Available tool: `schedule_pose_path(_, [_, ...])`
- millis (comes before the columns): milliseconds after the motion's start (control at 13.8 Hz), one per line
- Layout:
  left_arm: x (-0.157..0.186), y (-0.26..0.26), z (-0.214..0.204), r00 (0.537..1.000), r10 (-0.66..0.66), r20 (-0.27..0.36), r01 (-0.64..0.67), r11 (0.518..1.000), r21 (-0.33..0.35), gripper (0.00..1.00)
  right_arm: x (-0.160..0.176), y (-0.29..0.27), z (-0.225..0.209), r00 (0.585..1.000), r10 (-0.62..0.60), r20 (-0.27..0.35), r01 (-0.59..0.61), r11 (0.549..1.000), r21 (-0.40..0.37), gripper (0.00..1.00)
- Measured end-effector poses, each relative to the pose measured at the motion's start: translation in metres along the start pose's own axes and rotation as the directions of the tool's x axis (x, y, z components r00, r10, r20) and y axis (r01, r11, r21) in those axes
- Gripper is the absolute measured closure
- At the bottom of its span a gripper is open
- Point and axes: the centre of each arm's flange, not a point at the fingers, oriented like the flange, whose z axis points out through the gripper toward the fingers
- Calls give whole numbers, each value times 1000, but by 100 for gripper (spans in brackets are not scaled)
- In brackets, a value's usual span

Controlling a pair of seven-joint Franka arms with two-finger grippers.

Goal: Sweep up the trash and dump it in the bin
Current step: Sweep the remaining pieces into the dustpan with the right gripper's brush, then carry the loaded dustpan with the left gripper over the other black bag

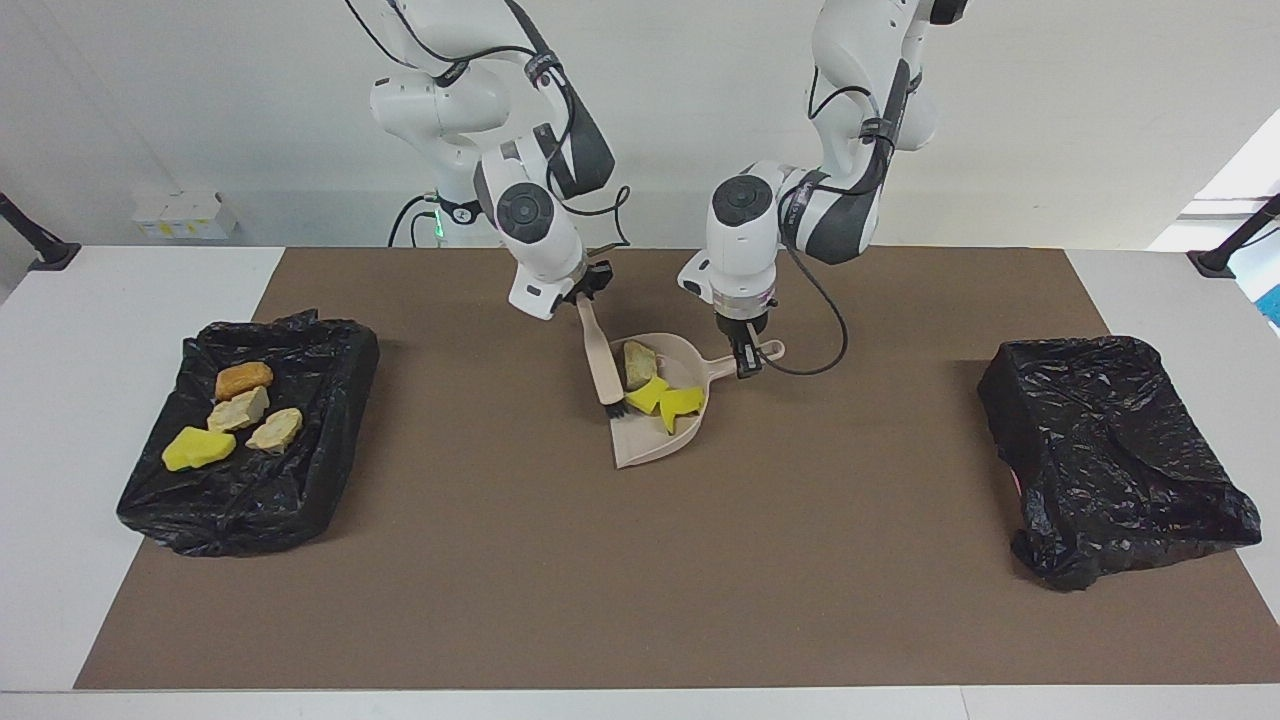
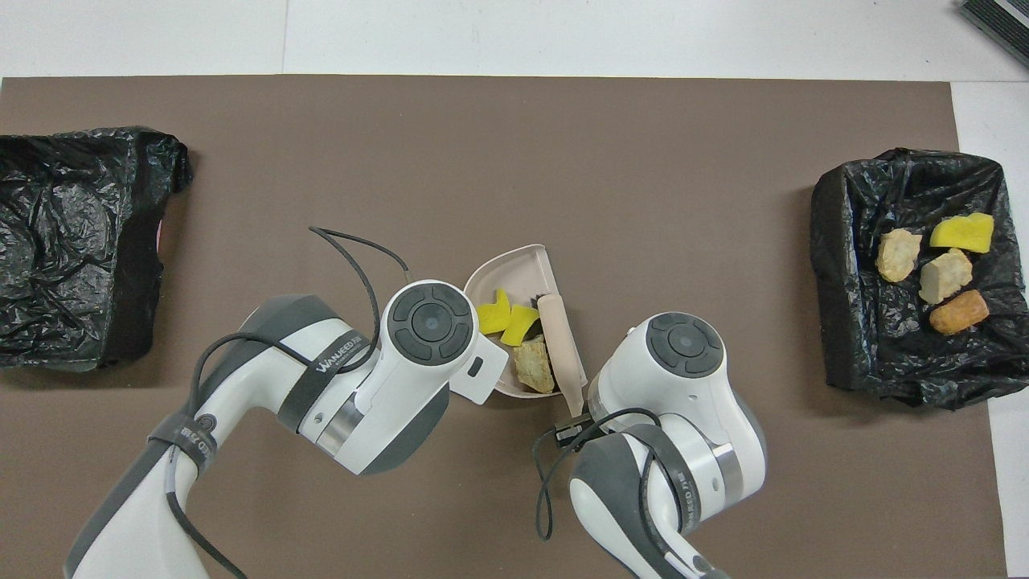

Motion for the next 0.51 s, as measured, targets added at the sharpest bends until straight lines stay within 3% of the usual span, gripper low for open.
schedule_pose_path(289, [-23,-19,3,994,106,-9,-105,994,9,68,-11,47,-30,999,48,17,-47,997,-63,74])
schedule_pose_path(506, [-45,-37,-1,992,124,-19,-124,992,17,68,-19,43,-38,999,42,9,-41,995,-93,74])
